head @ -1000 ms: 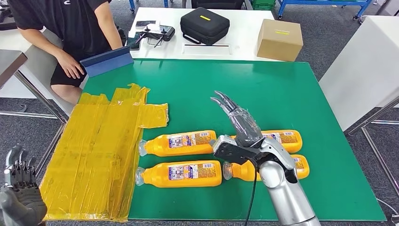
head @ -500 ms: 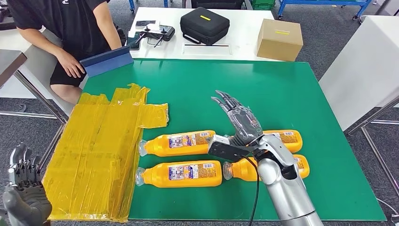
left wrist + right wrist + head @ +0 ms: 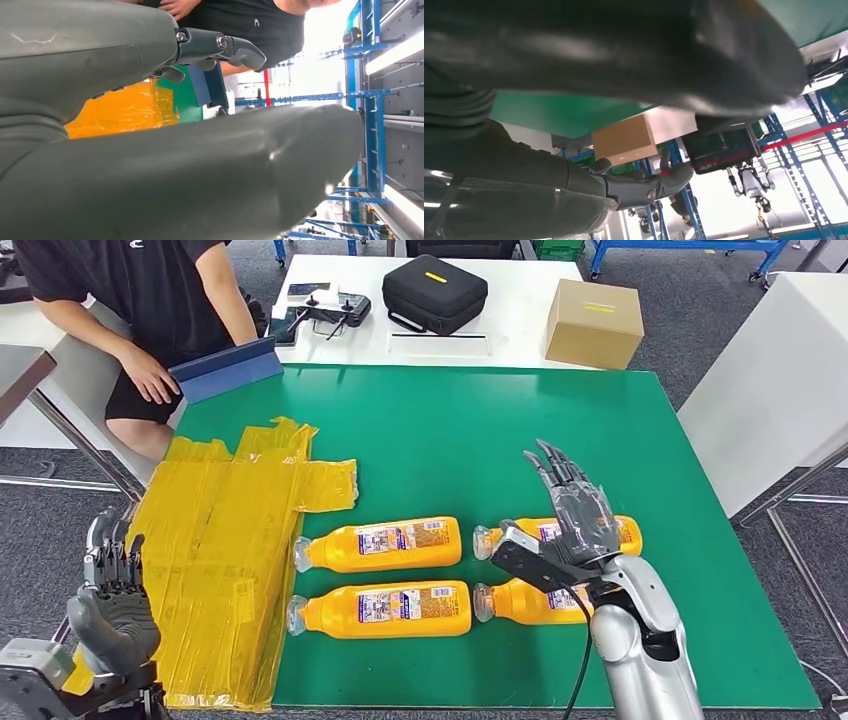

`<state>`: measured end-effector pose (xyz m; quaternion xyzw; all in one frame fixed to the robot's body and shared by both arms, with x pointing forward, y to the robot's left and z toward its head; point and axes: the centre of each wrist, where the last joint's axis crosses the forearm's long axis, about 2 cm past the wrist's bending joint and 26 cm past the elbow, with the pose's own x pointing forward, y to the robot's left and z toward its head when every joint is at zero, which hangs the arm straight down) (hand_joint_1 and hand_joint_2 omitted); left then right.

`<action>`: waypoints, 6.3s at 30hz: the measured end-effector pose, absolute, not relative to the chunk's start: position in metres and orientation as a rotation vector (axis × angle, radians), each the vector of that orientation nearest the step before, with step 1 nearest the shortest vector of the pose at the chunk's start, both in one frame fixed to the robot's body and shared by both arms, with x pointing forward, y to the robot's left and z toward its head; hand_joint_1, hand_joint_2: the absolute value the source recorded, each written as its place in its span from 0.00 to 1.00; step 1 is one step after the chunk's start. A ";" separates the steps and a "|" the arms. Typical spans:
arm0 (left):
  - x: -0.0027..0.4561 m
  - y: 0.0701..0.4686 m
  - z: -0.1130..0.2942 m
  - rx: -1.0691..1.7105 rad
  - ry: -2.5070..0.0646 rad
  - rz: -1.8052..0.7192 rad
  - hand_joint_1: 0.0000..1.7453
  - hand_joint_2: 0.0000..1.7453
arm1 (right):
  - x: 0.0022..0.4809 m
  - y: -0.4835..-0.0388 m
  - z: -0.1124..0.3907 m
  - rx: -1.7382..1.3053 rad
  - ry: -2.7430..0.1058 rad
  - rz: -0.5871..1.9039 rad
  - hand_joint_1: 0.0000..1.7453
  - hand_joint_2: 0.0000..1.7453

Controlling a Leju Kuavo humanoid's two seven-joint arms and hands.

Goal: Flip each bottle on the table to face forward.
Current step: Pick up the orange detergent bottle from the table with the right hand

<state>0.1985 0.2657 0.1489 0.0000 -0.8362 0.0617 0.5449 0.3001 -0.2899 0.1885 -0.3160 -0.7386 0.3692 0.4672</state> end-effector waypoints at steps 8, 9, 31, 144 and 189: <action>0.205 0.265 0.145 -0.024 -1.976 0.134 0.00 0.00 | 0.295 -0.302 0.186 -0.801 -1.799 0.864 0.00 0.50; 0.208 0.265 0.145 -0.036 -1.980 0.135 0.00 0.00 | 0.293 -0.308 0.184 -0.806 -1.792 0.845 0.00 0.75; 0.247 0.297 0.115 -0.147 -1.966 0.140 0.00 0.00 | 0.177 -0.372 0.136 -0.719 -1.508 1.011 0.00 1.00; 0.292 0.303 0.115 -0.258 -1.937 0.080 0.00 0.00 | 0.216 -0.422 0.110 -1.066 -1.035 1.304 0.00 1.00; 0.311 0.286 0.118 -0.270 -1.917 0.094 0.00 0.00 | 0.288 -0.389 0.087 -0.961 -1.038 1.390 0.00 1.00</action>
